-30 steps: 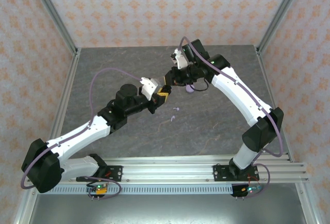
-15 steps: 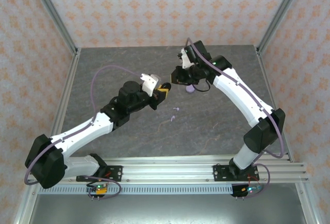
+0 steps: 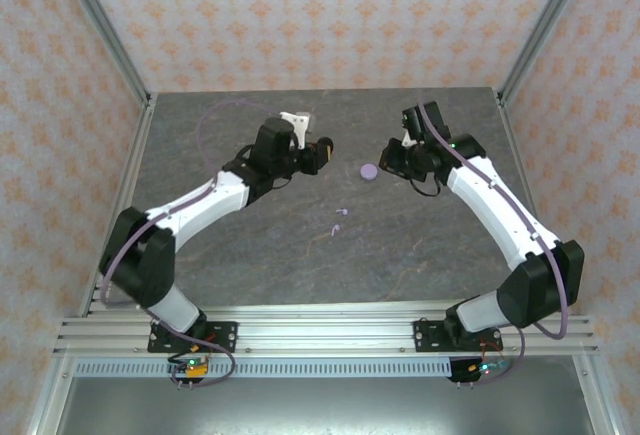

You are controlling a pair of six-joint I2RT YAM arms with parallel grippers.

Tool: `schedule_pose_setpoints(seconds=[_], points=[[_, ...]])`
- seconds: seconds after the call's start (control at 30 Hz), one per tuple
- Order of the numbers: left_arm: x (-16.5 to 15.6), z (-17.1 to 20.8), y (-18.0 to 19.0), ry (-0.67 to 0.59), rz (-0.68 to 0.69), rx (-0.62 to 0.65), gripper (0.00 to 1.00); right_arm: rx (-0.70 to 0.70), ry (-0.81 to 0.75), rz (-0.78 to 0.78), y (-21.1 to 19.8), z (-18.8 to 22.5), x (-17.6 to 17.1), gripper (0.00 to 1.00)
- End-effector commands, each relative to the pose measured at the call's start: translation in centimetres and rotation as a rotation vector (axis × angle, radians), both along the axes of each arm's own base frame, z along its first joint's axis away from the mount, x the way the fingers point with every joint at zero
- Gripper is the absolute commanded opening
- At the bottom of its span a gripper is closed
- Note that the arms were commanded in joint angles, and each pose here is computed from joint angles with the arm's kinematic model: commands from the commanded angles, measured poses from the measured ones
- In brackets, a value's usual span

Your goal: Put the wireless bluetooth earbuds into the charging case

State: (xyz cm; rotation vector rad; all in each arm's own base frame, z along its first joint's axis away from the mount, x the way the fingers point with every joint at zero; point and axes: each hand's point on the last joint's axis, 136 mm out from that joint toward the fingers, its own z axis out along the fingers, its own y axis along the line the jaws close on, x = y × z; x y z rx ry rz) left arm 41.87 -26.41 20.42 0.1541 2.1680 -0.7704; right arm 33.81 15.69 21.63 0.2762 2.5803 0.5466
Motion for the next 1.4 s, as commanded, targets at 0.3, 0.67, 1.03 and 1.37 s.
schedule_pose_setpoints(seconds=[0.3, 0.67, 1.03, 1.37], points=[[8.2, -7.2, -0.8, 0.282, 0.071, -0.03, 0.09, -0.087, -0.015, -0.08, -3.3, -3.8, -2.6, 0.21], [13.2, -12.2, -1.3, 0.356, 0.112, -0.008, 0.09, -0.061, 0.024, -0.083, -3.2, -5.4, -3.7, 0.21], [15.7, -16.0, -1.1, 0.404, 0.125, -0.002, 0.11, -0.06, 0.035, -0.079, -3.1, -5.3, -4.0, 0.21], [16.5, -18.3, -0.4, 0.445, 0.159, 0.036, 0.33, -0.066, 0.039, -0.081, -3.3, -5.3, -4.1, 0.21]])
